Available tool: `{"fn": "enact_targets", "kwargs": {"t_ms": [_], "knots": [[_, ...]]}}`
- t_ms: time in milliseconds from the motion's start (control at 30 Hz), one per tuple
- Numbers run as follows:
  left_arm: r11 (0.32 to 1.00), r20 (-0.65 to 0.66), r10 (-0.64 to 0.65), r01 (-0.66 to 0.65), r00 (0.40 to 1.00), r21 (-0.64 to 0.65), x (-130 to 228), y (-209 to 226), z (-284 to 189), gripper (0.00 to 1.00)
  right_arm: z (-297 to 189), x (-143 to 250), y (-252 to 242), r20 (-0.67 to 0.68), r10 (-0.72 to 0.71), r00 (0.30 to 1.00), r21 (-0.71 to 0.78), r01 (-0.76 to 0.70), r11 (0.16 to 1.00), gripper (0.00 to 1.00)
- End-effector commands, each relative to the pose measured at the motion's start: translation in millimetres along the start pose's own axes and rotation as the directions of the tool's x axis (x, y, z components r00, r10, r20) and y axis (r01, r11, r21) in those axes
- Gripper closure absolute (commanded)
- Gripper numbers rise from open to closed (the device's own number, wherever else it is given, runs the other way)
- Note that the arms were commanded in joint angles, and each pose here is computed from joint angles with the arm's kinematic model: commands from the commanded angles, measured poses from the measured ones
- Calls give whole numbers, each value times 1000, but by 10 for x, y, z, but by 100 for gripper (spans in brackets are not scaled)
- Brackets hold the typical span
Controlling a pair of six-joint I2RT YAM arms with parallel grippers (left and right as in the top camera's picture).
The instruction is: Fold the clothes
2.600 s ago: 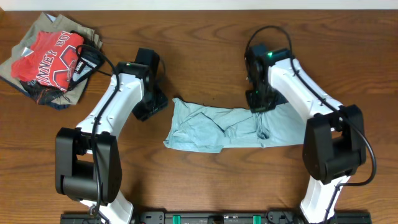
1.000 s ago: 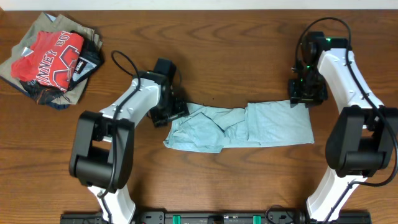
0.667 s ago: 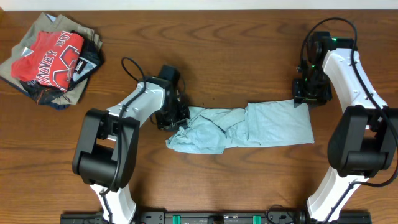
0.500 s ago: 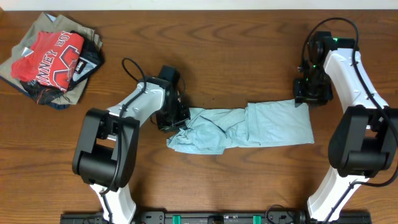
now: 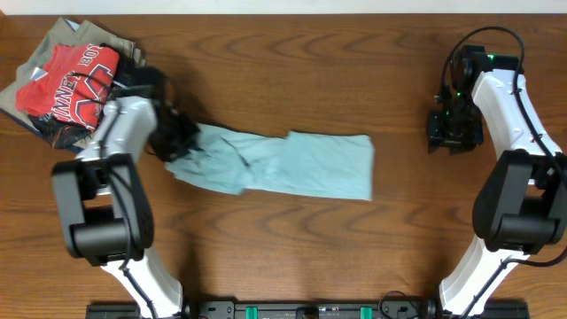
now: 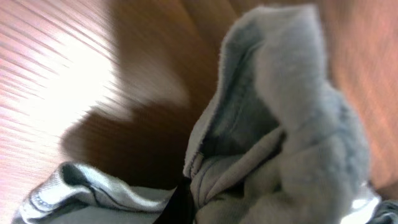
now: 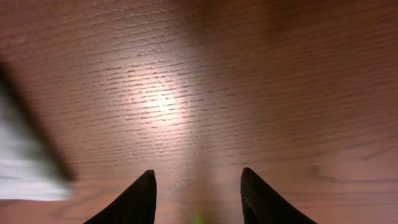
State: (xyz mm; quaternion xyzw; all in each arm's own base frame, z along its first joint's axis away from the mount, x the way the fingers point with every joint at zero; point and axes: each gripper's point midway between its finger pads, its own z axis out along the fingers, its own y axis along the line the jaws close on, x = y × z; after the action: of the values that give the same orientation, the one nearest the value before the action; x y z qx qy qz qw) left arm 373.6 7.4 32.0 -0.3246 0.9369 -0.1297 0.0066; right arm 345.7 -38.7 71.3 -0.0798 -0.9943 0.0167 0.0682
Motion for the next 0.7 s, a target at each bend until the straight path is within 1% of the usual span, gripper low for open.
{"fn": "enact_targets", "kwargs": {"t_ms": [0,67,133,267,333,433,467,600,667], "knots": [[999,51,-49,50,997,-10,-271,100,-257,94,-104,-42,-53,35,26,999,2,-26,1000,58],[998,47,-55,56,997,-8,-289,64,-418,94,-104,-44,-54,36,26,999,2,-26,1000,57],[999,23,-30,29,999,26,-237,-95,-567,94,-106,-54,-53,40,26,999,2,-26,1000,58],[986,-34,66,-60,997,153,21,-641,-778,94,-107,-72,-52,47,26,999,1,-27,1000,57],[967,-66,136,-118,989,226,244,-985,-817,94,-107,-79,-52,50,27,998,1,-27,1000,57],[957,-107,177,-146,978,250,545,-1283,-752,94,-107,-81,-52,51,27,998,1,-27,1000,57],[953,-118,208,-174,971,250,697,-1405,-710,94,-107,-80,-52,50,27,998,1,-27,1000,57],[911,-115,347,-306,931,276,1152,-1797,-600,94,-107,-80,-51,50,27,998,0,-27,1000,57],[879,-99,415,-370,905,300,1376,-2005,-545,94,-106,-81,-51,50,27,998,0,-27,1000,57]]}}
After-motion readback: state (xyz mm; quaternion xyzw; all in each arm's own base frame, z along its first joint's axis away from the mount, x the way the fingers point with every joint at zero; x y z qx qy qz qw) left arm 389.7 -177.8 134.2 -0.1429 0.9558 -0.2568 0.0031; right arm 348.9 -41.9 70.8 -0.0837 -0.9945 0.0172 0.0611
